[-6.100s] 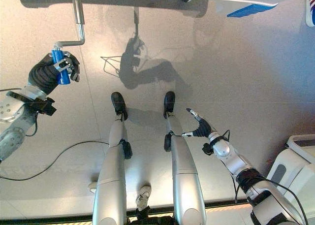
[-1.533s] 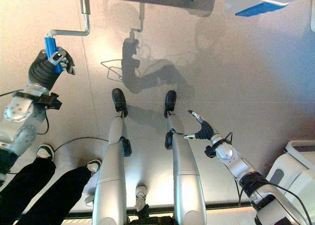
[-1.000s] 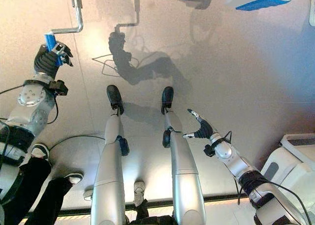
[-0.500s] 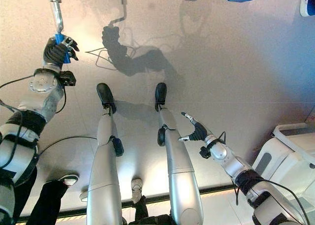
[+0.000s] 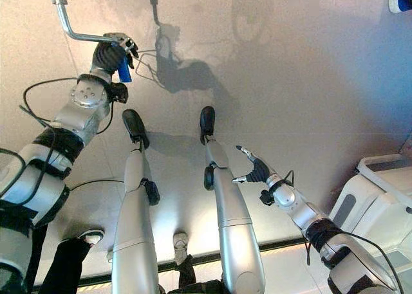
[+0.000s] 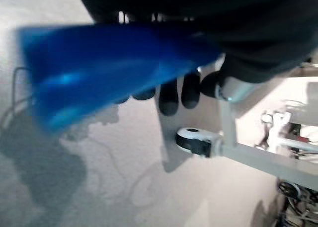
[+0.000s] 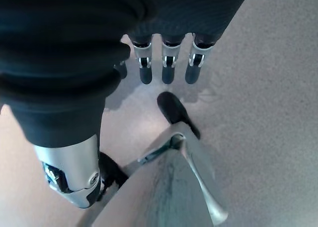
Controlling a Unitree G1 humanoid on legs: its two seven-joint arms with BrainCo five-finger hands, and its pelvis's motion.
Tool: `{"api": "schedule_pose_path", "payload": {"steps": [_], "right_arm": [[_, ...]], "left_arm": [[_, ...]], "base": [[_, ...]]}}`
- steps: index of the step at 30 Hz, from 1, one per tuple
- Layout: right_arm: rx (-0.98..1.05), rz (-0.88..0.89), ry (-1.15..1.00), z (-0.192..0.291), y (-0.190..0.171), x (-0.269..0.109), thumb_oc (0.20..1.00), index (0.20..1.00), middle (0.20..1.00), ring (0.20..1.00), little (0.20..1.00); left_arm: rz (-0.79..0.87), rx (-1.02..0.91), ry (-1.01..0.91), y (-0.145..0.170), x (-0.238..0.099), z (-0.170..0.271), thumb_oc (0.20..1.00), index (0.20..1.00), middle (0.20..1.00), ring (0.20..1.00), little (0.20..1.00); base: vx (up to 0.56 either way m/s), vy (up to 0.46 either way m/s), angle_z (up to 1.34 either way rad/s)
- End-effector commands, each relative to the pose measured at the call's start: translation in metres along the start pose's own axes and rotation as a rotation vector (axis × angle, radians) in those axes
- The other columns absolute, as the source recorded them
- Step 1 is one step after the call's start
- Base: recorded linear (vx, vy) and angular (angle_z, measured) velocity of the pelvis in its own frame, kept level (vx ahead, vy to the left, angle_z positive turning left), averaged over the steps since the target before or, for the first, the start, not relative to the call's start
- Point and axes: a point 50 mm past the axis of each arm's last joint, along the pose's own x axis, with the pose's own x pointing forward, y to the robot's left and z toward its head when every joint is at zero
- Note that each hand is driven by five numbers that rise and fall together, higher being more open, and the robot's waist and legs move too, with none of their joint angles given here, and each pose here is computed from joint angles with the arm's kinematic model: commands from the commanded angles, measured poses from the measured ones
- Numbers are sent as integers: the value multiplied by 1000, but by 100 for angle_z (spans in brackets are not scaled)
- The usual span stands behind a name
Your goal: Raise the hospital bed
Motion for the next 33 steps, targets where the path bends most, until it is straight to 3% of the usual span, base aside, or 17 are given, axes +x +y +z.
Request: {"api": "schedule_pose_path", "payload": {"steps": [1, 5, 11, 19, 33], "right_arm": [[17, 21, 4, -2, 6, -1, 1000, 1000, 1000, 1000, 1000], [21, 13, 20, -6, 8, -5, 1000, 1000, 1000, 1000, 1000], [23, -5, 54, -15, 8, -13, 1000, 1000, 1000, 1000, 1000], [40, -24, 71, -21, 8, -24, 1000, 1000, 1000, 1000, 1000], [48, -29, 97, -32, 5, -40, 1000, 1000, 1000, 1000, 1000]], "left_arm": [[-138, -8, -220, -32, 5, 47, 200, 200, 200, 200, 200], [-255, -70, -312, -52, -6, 64, 200, 200, 200, 200, 200], [-390, -147, -409, -52, -32, 80, 200, 200, 200, 200, 200], [-466, -171, -417, -20, -77, 72, 200, 200, 200, 200, 200], [-418, -205, -350, 26, -133, 51, 200, 200, 200, 200, 200]], "base": [[0, 0, 0], [0, 0, 0], [0, 0, 0], [0, 0, 0], [0, 3, 1]]}}
